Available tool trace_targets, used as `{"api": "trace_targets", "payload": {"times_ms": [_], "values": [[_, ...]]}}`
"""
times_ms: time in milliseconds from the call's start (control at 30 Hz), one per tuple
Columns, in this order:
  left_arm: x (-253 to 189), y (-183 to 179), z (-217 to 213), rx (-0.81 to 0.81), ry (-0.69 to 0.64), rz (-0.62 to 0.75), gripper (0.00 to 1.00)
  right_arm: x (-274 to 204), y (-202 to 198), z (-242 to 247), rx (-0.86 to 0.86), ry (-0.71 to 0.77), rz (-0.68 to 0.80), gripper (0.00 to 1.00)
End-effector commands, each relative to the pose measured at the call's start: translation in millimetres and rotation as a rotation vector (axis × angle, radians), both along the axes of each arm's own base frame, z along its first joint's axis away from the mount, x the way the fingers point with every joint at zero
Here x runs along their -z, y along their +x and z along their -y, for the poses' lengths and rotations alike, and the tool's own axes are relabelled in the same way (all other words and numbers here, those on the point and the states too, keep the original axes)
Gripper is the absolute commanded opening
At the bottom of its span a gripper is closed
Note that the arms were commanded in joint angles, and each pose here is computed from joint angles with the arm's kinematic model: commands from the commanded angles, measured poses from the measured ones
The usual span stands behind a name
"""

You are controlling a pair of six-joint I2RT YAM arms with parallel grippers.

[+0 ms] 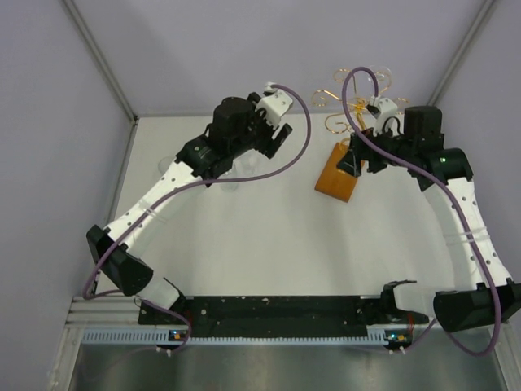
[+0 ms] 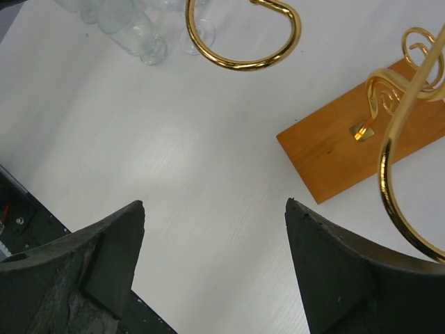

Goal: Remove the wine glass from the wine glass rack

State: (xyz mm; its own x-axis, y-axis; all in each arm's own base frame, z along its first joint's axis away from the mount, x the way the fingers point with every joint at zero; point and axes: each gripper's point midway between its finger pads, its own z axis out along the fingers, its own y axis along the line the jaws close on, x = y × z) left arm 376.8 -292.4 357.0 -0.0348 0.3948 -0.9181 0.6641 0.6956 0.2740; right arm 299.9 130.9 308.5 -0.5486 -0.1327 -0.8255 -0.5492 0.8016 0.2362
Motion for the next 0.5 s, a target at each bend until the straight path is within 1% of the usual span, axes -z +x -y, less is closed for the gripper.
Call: {"api": "trace_targets", "payload": {"times_ms": [0, 133, 233, 300, 367, 467], "values": [[-17, -2, -17, -0.042, -0.013, 0.051, 0.77, -10, 0, -21, -0.06, 0.032, 0.032, 0.8], [-16, -4, -24, -0.047, -0.003, 0.049, 0.77, 3, -12, -27, -0.09, 0.033, -0.049, 0.82], [-19, -5, -29, -0.044, 0.006, 0.061, 0.77, 22, -29, -2, -0.041, -0.098, -0.101, 0.84], [-21, -5, -32, -0.046, 0.006, 0.069, 0.77, 28, -40, 15, -0.025, -0.158, -0.136, 0.84], [-20, -4, -35, -0.051, 0.007, 0.071, 0.77, 23, -39, 34, 0.036, -0.19, -0.138, 0.85], [-18, -4, -39, -0.058, 0.0, 0.064, 0.77, 9, -35, 51, 0.086, -0.24, -0.124, 0.87]]}}
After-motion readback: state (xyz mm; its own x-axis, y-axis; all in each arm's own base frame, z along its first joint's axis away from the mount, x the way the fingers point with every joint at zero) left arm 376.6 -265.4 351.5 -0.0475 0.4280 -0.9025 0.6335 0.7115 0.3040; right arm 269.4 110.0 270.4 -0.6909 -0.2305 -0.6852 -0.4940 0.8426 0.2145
